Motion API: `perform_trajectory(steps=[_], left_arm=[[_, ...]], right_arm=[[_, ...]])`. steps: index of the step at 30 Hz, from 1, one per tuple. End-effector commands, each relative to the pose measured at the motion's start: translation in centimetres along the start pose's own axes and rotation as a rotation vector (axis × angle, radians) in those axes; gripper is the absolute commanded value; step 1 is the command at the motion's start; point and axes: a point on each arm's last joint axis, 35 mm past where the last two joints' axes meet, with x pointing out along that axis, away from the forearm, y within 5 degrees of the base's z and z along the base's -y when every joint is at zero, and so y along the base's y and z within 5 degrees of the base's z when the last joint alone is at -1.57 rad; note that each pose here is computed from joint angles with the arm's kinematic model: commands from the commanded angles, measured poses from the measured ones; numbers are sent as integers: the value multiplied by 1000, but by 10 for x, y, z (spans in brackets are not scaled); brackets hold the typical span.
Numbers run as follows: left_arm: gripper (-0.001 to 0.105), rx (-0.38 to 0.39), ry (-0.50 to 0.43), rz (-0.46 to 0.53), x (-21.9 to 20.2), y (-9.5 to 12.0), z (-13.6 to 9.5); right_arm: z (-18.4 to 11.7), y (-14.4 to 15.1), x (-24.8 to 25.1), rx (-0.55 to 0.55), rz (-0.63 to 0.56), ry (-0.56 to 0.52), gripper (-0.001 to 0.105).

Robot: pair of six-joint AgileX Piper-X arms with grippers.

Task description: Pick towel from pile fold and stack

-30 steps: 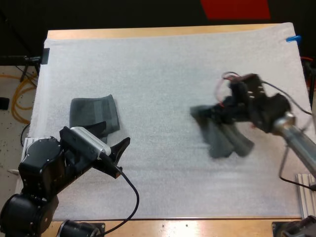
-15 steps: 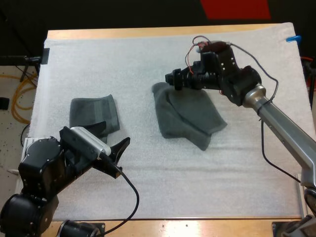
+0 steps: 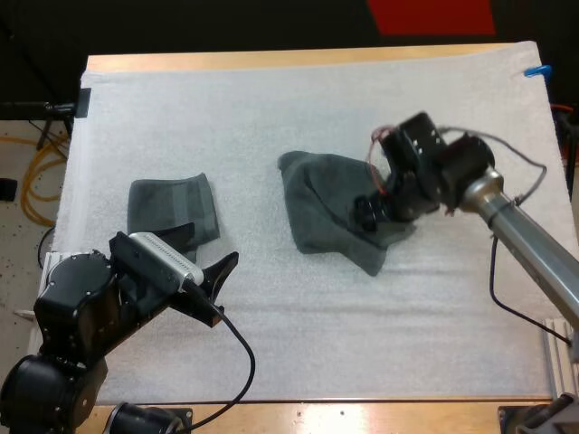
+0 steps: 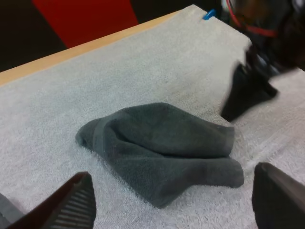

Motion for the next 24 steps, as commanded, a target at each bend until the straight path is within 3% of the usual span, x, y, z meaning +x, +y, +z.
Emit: perform_trajectory(steps=[1, 4, 11, 21, 23, 24], left_arm=[[67, 7, -5, 2, -1, -1, 1], [67, 2, 7, 4, -1, -1, 0], [67, -19, 59, 0, 2, 1, -4], [67, -22, 60, -4, 2, 1, -5], [67, -22, 62, -16, 2, 0, -5], [67, -22, 62, -23, 2, 0, -5]], right_arm=[[-11, -1, 0, 25, 9, 13, 69], [-31, -2, 13, 83, 18, 33, 62], [-62, 0, 52, 243, 142, 16, 62], [-61, -8, 119, 382, 210, -26, 61], [-62, -9, 125, 387, 212, -7, 49], [-63, -10, 127, 387, 201, -4, 32]])
